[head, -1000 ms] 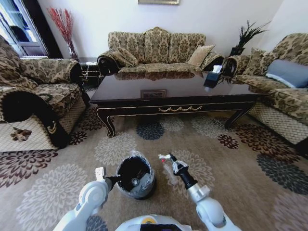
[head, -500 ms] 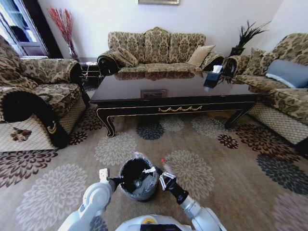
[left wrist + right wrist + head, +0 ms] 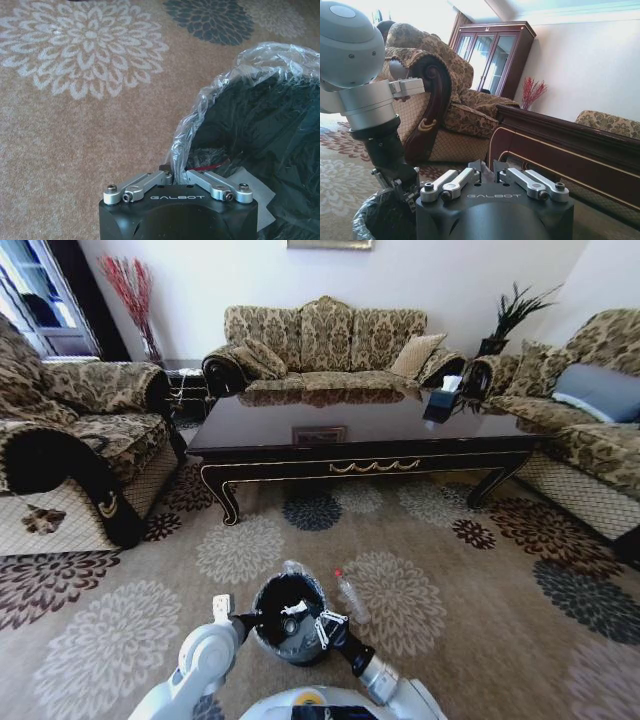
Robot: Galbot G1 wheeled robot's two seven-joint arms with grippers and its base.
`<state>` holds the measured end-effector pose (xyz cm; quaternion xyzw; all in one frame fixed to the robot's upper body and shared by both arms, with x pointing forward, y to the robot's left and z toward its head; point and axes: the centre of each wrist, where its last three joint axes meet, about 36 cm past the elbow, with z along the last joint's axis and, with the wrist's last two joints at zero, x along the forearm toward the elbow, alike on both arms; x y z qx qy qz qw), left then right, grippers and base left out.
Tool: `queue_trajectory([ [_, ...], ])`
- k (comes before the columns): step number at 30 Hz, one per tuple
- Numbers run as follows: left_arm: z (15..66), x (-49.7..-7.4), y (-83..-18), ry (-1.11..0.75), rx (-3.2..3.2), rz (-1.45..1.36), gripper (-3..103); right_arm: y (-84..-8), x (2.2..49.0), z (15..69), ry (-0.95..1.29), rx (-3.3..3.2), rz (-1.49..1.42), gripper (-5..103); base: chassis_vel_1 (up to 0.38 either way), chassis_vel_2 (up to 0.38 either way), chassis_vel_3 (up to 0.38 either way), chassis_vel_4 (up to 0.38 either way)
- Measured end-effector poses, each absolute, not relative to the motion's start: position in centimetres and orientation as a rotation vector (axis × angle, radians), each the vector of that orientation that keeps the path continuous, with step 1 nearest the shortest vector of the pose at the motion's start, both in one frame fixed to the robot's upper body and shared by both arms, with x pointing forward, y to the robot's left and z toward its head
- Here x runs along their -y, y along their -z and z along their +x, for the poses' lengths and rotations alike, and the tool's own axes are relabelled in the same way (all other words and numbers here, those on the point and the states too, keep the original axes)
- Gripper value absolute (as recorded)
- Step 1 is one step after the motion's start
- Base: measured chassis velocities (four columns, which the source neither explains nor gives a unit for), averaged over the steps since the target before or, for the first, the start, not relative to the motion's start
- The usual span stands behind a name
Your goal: Move to the front of the table and pick up the trash from the floor, then place it into the trash bin.
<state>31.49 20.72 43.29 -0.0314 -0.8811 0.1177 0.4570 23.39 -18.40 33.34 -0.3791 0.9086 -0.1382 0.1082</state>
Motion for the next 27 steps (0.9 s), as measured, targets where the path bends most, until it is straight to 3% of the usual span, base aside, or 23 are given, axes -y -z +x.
queue_trajectory([
  [2, 31.5, -20.7, -43.3, -0.291, 2.172, -0.079, 0, -33.3, 18.2, 23.3, 0.398, -2.675, -1.122, 21, 0.000, 0.000, 0.000, 0.000],
  [4, 31.5, -20.7, -43.3, -0.291, 2.173, -0.079, 0, -33.3, 18.2, 23.2, 0.397, -2.677, -1.125, 21, 0.000, 0.000, 0.000, 0.000],
  [5, 31.5, -20.7, -43.3, -0.291, 2.173, -0.078, 0, -33.0, 18.2, 23.0, 0.398, -2.682, -1.132, 32, 0.000, 0.000, 0.000, 0.000],
  [9, 31.4, -20.9, -43.4, -0.292, 2.174, -0.073, 0, -32.9, 18.2, 22.7, 0.394, -2.688, -1.137, 43, 0.000, 0.000, 0.000, 0.000],
  [13, 31.4, -21.1, -43.5, -0.293, 2.176, -0.067, 0, -33.1, 17.9, 22.7, 0.379, -2.690, -1.127, 65, 0.000, 0.000, 0.000, 0.000],
  [15, 31.3, -21.1, -43.5, -0.293, 2.176, -0.065, 0, -33.1, 17.9, 22.7, 0.377, -2.690, -1.127, 65, 0.000, 0.000, 0.000, 0.000],
  [18, 31.2, -21.2, -43.5, -0.294, 2.176, -0.061, 0, -32.9, 18.0, 22.4, 0.387, -2.693, -1.139, 81, 0.000, 0.000, 0.000, 0.000],
  [20, 31.2, -21.3, -43.5, -0.295, 2.176, -0.059, 0, -32.9, 18.0, 22.3, 0.387, -2.694, -1.139, 81, 0.000, 0.000, 0.000, 0.000],
  [23, 31.2, -21.6, -43.6, -0.298, 2.179, -0.050, 0, -33.0, 18.0, 22.4, 0.378, -2.701, -1.117, 96, 0.000, 0.000, 0.000, 0.000],
  [27, 31.1, -21.8, -43.5, -0.296, 2.182, -0.039, 0, -33.0, 18.5, 22.9, 0.393, -2.702, -1.091, 100, 0.000, 0.000, 0.000, 0.000],
])
